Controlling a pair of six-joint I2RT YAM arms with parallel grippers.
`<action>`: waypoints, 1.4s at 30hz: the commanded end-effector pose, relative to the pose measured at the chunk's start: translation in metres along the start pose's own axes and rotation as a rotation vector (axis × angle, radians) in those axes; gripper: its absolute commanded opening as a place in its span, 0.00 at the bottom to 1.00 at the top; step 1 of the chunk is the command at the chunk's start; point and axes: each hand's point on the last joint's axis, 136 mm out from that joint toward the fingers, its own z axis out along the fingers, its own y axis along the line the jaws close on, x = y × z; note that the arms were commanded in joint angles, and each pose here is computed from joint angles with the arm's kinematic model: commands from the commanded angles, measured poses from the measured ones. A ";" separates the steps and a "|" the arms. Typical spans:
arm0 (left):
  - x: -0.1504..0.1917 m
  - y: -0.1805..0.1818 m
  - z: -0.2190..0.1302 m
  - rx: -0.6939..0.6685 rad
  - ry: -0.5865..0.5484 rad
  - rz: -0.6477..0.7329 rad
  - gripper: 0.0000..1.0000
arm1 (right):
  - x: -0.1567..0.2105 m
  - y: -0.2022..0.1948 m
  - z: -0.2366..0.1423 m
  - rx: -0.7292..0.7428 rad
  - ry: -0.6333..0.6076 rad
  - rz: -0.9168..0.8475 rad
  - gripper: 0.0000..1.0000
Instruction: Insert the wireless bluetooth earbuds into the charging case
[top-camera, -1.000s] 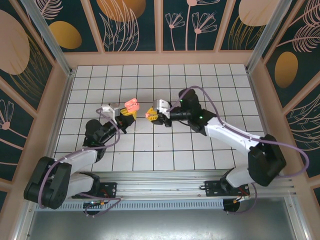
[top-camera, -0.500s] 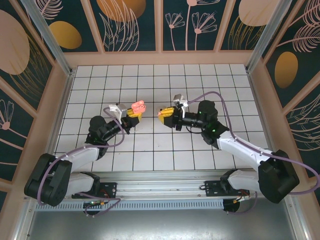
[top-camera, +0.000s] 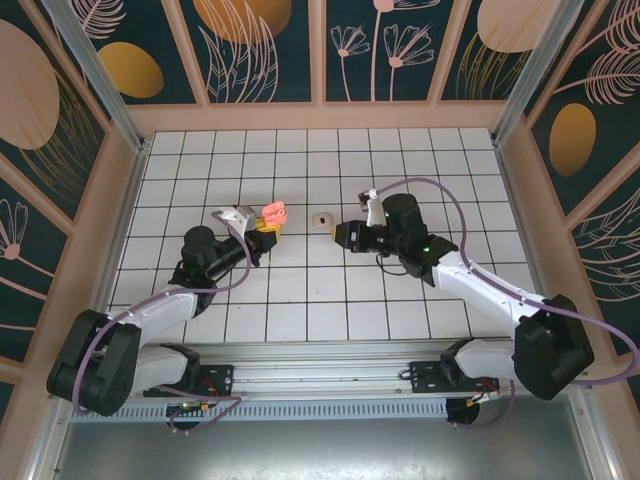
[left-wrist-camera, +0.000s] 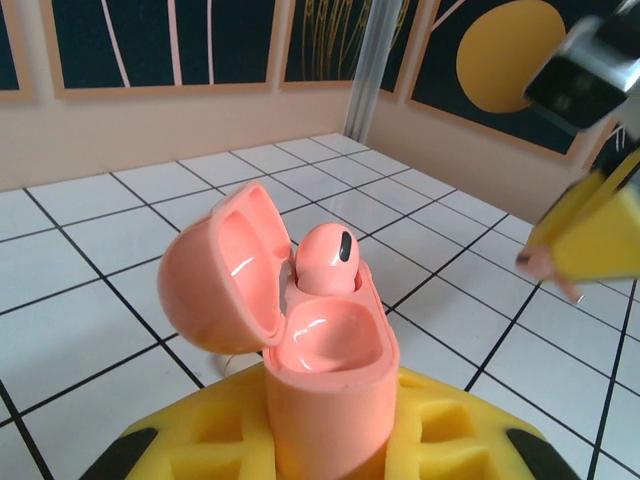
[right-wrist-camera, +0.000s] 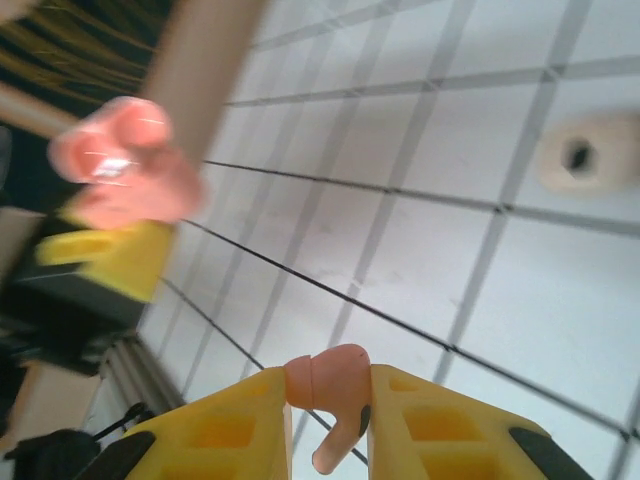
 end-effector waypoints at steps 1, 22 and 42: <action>-0.013 0.000 0.000 -0.010 -0.023 0.025 0.06 | 0.023 -0.046 0.003 0.259 0.078 0.151 0.22; -0.010 0.003 0.001 -0.031 -0.003 0.026 0.07 | 0.096 -0.135 0.037 0.794 0.544 0.105 0.37; -0.010 0.002 0.003 -0.016 0.001 0.014 0.07 | 0.085 -0.125 0.022 0.976 0.567 0.463 0.45</action>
